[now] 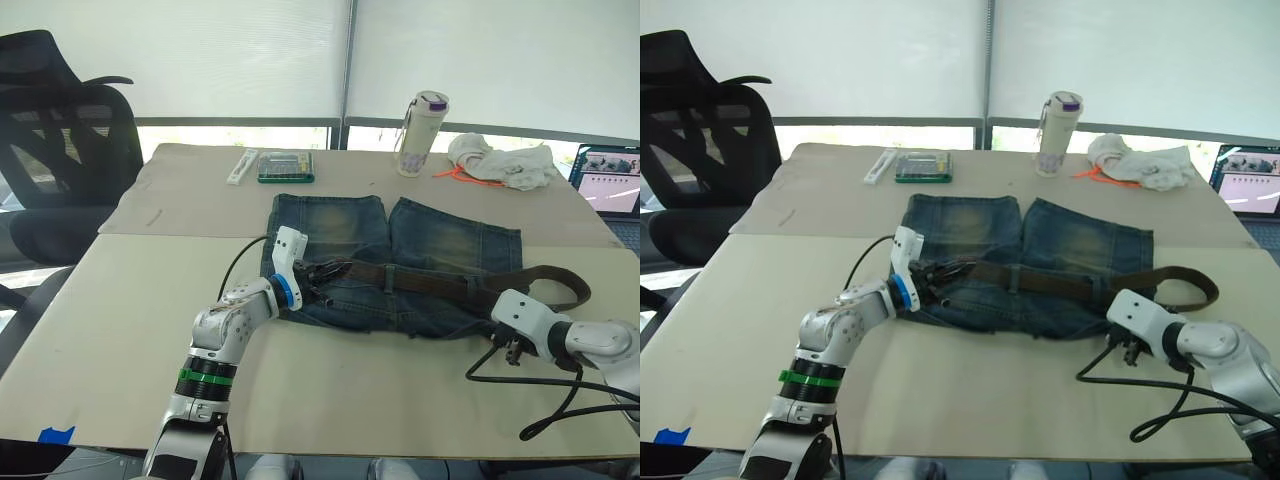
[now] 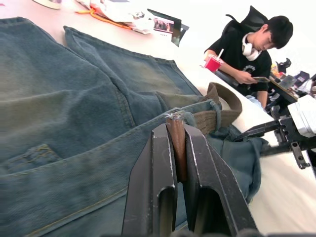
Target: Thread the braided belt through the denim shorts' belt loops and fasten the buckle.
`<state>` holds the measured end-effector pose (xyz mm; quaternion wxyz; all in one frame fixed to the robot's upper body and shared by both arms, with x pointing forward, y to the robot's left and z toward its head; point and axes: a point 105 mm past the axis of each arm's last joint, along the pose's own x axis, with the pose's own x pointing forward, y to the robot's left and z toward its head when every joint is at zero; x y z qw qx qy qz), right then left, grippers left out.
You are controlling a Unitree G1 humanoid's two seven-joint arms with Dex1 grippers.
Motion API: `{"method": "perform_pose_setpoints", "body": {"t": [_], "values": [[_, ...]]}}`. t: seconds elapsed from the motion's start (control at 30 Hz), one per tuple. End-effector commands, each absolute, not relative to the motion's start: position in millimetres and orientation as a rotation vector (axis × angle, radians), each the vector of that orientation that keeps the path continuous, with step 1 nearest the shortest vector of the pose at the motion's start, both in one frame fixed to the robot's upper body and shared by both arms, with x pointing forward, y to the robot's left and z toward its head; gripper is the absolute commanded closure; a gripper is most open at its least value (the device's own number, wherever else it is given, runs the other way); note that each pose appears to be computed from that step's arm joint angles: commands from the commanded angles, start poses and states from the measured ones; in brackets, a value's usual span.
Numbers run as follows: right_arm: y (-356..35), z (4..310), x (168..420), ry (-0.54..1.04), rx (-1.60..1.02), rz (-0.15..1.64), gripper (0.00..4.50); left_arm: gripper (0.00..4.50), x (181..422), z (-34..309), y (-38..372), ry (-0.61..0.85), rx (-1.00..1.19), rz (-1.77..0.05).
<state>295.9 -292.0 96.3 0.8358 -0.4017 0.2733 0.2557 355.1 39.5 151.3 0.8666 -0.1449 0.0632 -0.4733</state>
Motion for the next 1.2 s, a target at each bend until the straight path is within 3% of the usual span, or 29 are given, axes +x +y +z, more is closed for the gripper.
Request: {"method": "perform_pose_setpoints", "body": {"t": [0.03, 0.27, 0.53, 0.7, 0.87, 0.9, 1.07, 1.2], "values": [[-335.7, 95.4, 287.0, 0.717, -0.851, 0.355, 4.47, 4.5, 353.6, 167.4, 33.1, 0.068, -0.285, -1.017], [-388.8, 93.1, 260.0, 0.858, -0.775, 0.091, 4.47, 4.5, 352.8, 166.5, 33.3, 0.071, -0.285, -1.018], [-417.1, 94.9, 232.5, 0.917, -0.745, -0.041, 4.47, 4.5, 352.3, 165.0, 34.8, 0.077, -0.286, -1.019], [-424.6, 102.2, 227.2, 0.904, -0.758, -0.082, 4.47, 4.5, 351.8, 166.0, 31.7, 0.079, -0.287, -1.034], [-429.1, 123.0, 239.2, 0.809, -0.862, -0.105, 4.47, 4.5, 351.3, 166.4, 29.8, 0.079, -0.29, -1.044], [-429.1, 124.6, 238.5, 0.809, -0.845, -0.101, 3.53, 4.5, 351.1, 166.5, 29.1, 0.079, -0.29, -1.045], [-435.2, 149.7, 240.3, 0.735, -0.803, -0.14, 1.81, 4.5, 349.6, 167.8, 27.6, 0.077, -0.294, -1.051], [-398.4, 156.0, 229.3, 0.749, -0.567, 0.088, 0.45, 4.5, 348.8, 168.6, 27.5, 0.076, -0.298, -1.054]]}}
